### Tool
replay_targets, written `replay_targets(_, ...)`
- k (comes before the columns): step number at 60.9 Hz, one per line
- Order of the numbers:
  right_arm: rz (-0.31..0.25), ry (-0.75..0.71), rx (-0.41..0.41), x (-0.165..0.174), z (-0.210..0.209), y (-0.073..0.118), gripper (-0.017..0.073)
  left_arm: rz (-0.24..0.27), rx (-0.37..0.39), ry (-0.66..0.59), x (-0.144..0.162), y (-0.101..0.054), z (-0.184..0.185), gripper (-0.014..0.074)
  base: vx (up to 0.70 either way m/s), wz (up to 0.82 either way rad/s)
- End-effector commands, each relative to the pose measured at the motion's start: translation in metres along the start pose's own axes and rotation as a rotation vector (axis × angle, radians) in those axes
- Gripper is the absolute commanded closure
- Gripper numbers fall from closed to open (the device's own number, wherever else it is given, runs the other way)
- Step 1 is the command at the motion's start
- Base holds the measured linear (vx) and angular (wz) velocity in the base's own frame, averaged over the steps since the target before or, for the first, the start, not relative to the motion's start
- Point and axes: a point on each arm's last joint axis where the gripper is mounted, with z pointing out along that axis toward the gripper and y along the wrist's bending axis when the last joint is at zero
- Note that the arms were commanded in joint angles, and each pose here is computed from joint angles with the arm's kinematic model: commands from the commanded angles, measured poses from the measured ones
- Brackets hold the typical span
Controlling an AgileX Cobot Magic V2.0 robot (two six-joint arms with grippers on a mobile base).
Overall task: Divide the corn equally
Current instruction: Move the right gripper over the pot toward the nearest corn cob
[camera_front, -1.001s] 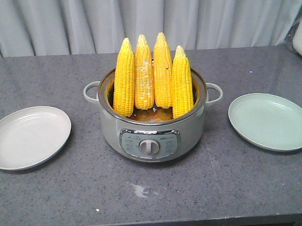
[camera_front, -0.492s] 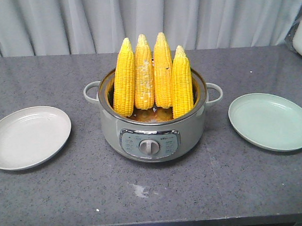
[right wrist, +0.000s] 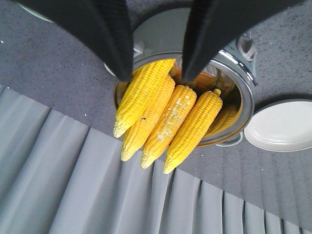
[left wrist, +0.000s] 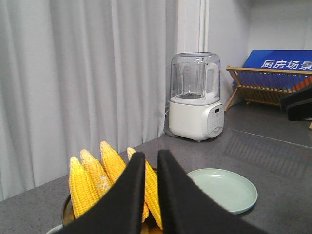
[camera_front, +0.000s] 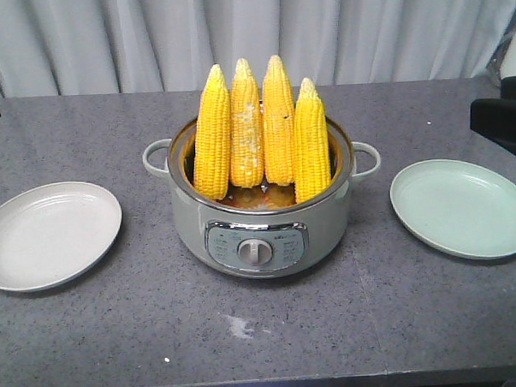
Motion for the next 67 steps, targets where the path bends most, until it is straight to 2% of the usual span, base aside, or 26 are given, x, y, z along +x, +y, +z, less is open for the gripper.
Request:
replay_targets(1,0.001,-0.091,0.048,-0.015,-0.005,-0.004,0.0120,-0.034,-0.007,-0.057,-0.013,0.000,0.000,0.0421,0.00,0.00)
replay_targets(10,0.007,-0.102,0.063,-0.016,-0.005,-0.005,0.0012,-0.037,-0.008,-0.058,-0.013,0.000,0.000,0.0236,0.00,0.00)
replay_targets(17,0.008,-0.101,0.061,-0.016,-0.005,-0.005,0.0011,-0.037,-0.008,-0.058,-0.013,0.000,0.000,0.0118,0.00,0.00)
replay_targets(22,0.013,-0.101,0.061,-0.016,-0.005,-0.005,0.0013,-0.037,-0.008,-0.058,-0.013,0.000,0.000,0.0071,0.00,0.00)
replay_targets(28,0.063,-0.100,0.056,-0.018,-0.002,-0.007,0.0013,-0.037,-0.012,-0.058,-0.013,0.001,0.000,0.0062,0.00,0.00)
replay_targets(37,0.062,-0.064,0.032,-0.029,0.013,-0.017,0.0005,-0.038,-0.035,-0.062,-0.014,0.003,0.000,0.0062,0.00,0.00)
replay_targets(45,0.068,-0.017,-0.015,-0.037,0.027,-0.024,-0.0040,-0.038,-0.038,-0.063,-0.014,0.003,0.000,0.0064,0.00,0.00)
replay_targets(55,0.056,-0.027,0.017,-0.038,0.036,-0.032,-0.0038,-0.038,-0.038,-0.063,-0.014,0.003,0.000,0.0064,0.00,0.00)
replay_targets(67,0.084,-0.079,0.015,-0.046,0.038,-0.034,-0.0016,-0.038,-0.038,-0.063,-0.014,0.003,0.000,0.0066,0.00,0.00)
